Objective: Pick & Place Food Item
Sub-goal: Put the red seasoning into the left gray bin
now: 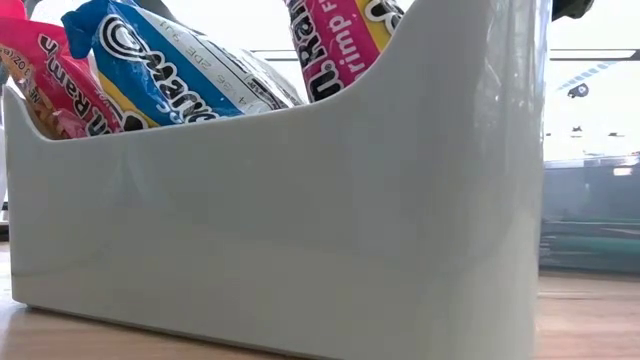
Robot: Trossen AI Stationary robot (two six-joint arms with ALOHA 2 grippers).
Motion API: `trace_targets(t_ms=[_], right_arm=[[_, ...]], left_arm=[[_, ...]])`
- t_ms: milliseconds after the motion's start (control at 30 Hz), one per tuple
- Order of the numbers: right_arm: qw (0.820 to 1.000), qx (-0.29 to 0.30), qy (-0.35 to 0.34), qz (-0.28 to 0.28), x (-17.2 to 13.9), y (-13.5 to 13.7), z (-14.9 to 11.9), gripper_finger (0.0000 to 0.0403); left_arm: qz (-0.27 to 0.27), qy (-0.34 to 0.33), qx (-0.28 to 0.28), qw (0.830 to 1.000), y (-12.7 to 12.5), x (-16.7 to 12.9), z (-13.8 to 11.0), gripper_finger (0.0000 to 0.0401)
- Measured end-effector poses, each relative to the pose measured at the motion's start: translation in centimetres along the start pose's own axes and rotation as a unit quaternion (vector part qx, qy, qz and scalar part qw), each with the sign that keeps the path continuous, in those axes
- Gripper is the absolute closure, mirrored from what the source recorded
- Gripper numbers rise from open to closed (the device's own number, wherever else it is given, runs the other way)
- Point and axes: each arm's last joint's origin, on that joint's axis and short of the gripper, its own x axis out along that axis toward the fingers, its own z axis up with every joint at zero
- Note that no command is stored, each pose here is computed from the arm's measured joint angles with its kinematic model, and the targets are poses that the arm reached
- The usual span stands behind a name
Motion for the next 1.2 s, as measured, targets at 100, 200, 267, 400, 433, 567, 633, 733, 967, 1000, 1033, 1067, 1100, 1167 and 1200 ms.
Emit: trace_targets(t_ms=[100,200,267,400,433,567,633,733,967,1000,1033,1067,1100,1167,1200], right_arm=[[1.0,-0.004,0.0,0.0,0.0,0.0,0.0,0.0129],[1.0,-0.004,0.0,0.0,0.0,0.0,0.0,0.0129],[1.0,-0.003,0.0,0.002,0.0,0.0,0.0,0.0129],[1.0,0.0,0.001,0.005,-0.1,0.1,0.1,0.0129],[1.0,0.0,0.001,0.006,-0.1,0.1,0.1,0.0129],[1.0,-0.001,-0.002,0.01,-0.3,0.2,0.3,0.0129],[1.0,0.001,-0.004,0.013,-0.4,0.3,0.5,0.0129],[1.0,0.003,-0.005,0.016,-0.6,0.3,0.7,0.0129],[1.0,0.005,-0.007,0.02,-0.7,0.4,0.8,0.0129],[1.0,0.004,-0.007,0.019,-0.7,0.4,0.8,0.0129],[1.0,0.003,-0.007,0.02,-0.7,0.4,0.8,0.0129],[1.0,0.002,-0.007,0.02,-0.7,0.4,0.8,0.0129],[1.0,-0.001,-0.007,0.019,-0.7,0.4,0.8,0.0129],[1.0,-0.005,-0.008,0.019,-0.7,0.4,0.8,0.0129],[1.0,-0.009,-0.008,0.019,-0.7,0.4,0.8,0.0129]], left_arm=[[0.005,-0.023,0.0,1.0,-0.2,0.0,-0.3,0.0027],[0.001,-0.015,0.0,1.0,-0.5,0.6,-0.8,0.0027],[-0.002,-0.01,0.0,1.0,-0.7,1.0,-1.1,0.0027],[0.011,-0.025,-0.024,0.999,-0.6,1.4,-1.0,0.0027],[0.014,-0.032,-0.03,0.999,-0.6,1.5,-0.9,0.0027],[0.02,-0.05,-0.041,0.998,-0.4,1.4,-0.5,0.0027],[0.019,-0.05,-0.039,0.998,-0.5,1.4,-0.6,0.0028],[0.019,-0.05,-0.037,0.998,-0.5,1.4,-0.5,0.0035],[0.017,-0.049,-0.036,0.998,-0.6,1.7,-0.7,0.0099],[0.016,-0.048,-0.037,0.998,-0.6,1.7,-0.7,0.0111],[0.013,-0.048,-0.04,0.998,-0.6,1.7,-0.7,0.0119],[0.009,-0.048,-0.043,0.998,-0.7,1.7,-0.7,0.0119],[0.0,-0.051,-0.051,0.997,-0.7,1.7,-0.7,0.0119],[-0.026,-0.051,-0.067,0.996,-0.9,1.5,-0.8,0.0119],[-0.041,-0.049,-0.075,0.995,-1.0,1.3,-0.8,0.0119]])
